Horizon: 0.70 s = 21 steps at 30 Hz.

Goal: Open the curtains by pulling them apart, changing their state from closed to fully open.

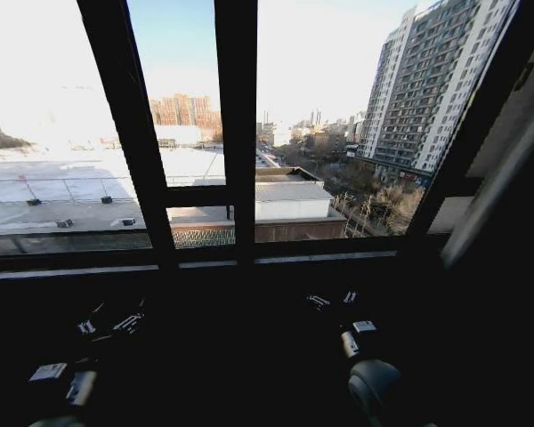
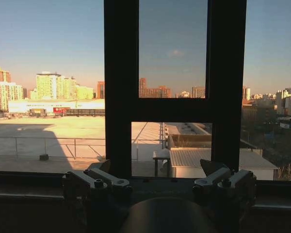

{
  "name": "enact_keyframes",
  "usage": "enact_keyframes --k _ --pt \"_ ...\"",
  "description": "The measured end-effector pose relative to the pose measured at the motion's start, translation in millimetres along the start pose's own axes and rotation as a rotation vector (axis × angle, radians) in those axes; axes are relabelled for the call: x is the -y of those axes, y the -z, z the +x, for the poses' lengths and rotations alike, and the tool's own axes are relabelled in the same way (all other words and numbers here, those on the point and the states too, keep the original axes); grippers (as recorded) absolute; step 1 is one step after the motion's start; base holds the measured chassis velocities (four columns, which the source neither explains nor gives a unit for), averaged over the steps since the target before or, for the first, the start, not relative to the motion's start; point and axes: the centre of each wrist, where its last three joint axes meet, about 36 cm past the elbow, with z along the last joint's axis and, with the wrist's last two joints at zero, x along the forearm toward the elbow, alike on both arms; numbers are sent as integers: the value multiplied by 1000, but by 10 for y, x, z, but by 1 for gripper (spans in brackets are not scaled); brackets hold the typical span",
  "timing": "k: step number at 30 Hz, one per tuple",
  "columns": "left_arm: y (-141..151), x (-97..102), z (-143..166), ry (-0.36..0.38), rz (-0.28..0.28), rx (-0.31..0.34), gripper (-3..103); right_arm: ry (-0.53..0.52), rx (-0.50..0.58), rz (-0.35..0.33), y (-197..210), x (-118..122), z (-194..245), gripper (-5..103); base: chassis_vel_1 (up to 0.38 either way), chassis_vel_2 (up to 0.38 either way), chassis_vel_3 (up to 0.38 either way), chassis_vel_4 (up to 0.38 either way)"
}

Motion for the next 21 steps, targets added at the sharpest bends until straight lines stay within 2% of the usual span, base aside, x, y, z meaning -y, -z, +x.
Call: enact_keyframes --k 7,11,21 --pt "3 -6 -2 1 1 4 100 -5 3 1 -42 5 -26 100 197 -375 -200 357" --pt "1 -14 -9 3 3 5 100 -7 8 2 -41 14 -35 100 184 -202 -204 254" --pt "-28 -40 -24 3 13 15 100 -11 10 2 -41 23 -32 100 0 18 -15 0"
